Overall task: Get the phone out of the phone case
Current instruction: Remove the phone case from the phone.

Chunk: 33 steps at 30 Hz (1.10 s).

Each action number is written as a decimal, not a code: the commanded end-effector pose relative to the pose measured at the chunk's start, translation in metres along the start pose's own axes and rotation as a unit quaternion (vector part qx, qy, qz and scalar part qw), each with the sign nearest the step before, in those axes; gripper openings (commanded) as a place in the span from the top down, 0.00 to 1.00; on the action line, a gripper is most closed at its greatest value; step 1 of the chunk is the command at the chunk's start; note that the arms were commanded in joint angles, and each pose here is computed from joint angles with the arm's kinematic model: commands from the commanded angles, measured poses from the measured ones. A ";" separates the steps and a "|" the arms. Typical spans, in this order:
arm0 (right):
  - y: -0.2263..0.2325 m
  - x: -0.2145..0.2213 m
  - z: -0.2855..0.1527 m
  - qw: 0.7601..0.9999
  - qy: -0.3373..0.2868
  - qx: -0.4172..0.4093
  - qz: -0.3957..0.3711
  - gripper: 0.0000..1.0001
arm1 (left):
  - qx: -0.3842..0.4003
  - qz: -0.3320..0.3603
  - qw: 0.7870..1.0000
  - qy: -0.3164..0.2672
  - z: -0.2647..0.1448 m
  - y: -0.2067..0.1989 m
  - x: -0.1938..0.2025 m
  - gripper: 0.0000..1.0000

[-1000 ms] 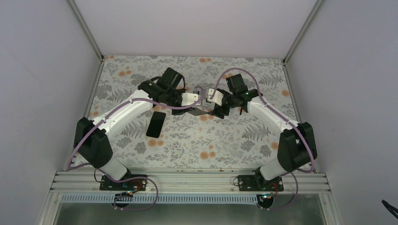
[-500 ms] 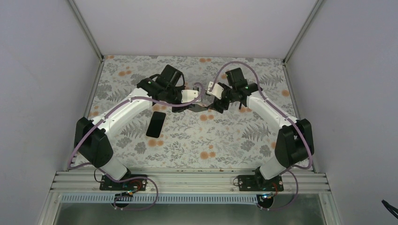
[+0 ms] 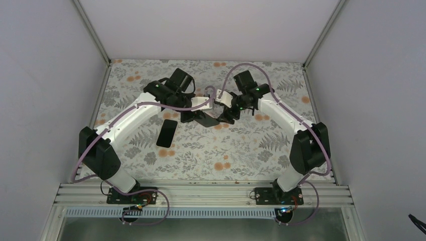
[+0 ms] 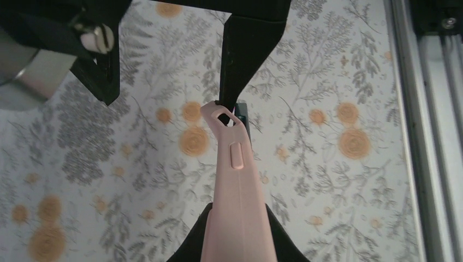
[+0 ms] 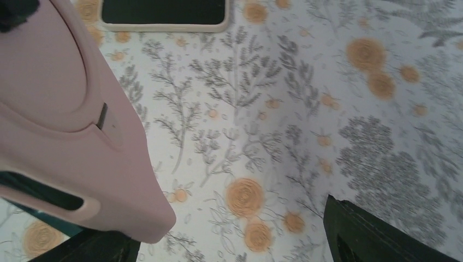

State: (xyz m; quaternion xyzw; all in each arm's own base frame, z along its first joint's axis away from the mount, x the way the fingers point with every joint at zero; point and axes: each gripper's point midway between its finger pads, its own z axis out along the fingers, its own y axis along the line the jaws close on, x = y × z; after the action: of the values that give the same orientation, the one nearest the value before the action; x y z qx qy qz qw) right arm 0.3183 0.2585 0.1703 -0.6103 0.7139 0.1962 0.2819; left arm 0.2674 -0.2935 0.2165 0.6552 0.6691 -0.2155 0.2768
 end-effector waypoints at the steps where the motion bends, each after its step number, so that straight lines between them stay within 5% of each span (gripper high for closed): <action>1: 0.061 -0.111 -0.017 0.970 -0.194 -0.135 -0.058 0.13 | 0.034 0.059 0.987 -0.142 -0.017 -0.012 -0.075 0.98; 13: 0.109 -0.149 -0.035 0.922 -0.249 -0.292 -0.040 0.15 | -0.020 0.057 0.986 -0.158 -0.029 0.013 -0.077 0.98; 20: 0.140 -0.153 -0.027 0.893 -0.241 -0.379 -0.029 0.29 | -0.078 0.054 0.982 -0.162 -0.035 0.036 -0.072 0.98; 24: 0.143 -0.152 -0.022 0.892 -0.234 -0.386 -0.019 0.51 | -0.119 0.049 0.979 -0.157 -0.039 0.054 -0.069 0.98; 27: 0.137 -0.152 -0.023 0.899 -0.229 -0.374 -0.015 0.83 | -0.135 0.045 0.978 -0.152 -0.037 0.062 -0.064 0.98; 29: 0.128 -0.151 -0.028 0.900 -0.234 -0.367 -0.009 0.95 | -0.142 0.045 0.978 -0.147 -0.034 0.066 -0.061 0.97; 33: 0.104 -0.144 -0.042 0.902 -0.245 -0.354 0.014 0.97 | -0.152 0.046 0.978 -0.138 -0.036 0.072 -0.058 0.63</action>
State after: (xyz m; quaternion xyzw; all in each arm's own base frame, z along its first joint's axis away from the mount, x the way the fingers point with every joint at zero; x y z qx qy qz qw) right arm 0.2804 0.3289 0.1887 -0.6318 0.6425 0.3811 0.2067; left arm 0.2738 -0.2552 0.2184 0.5915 0.7312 -0.2036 0.2722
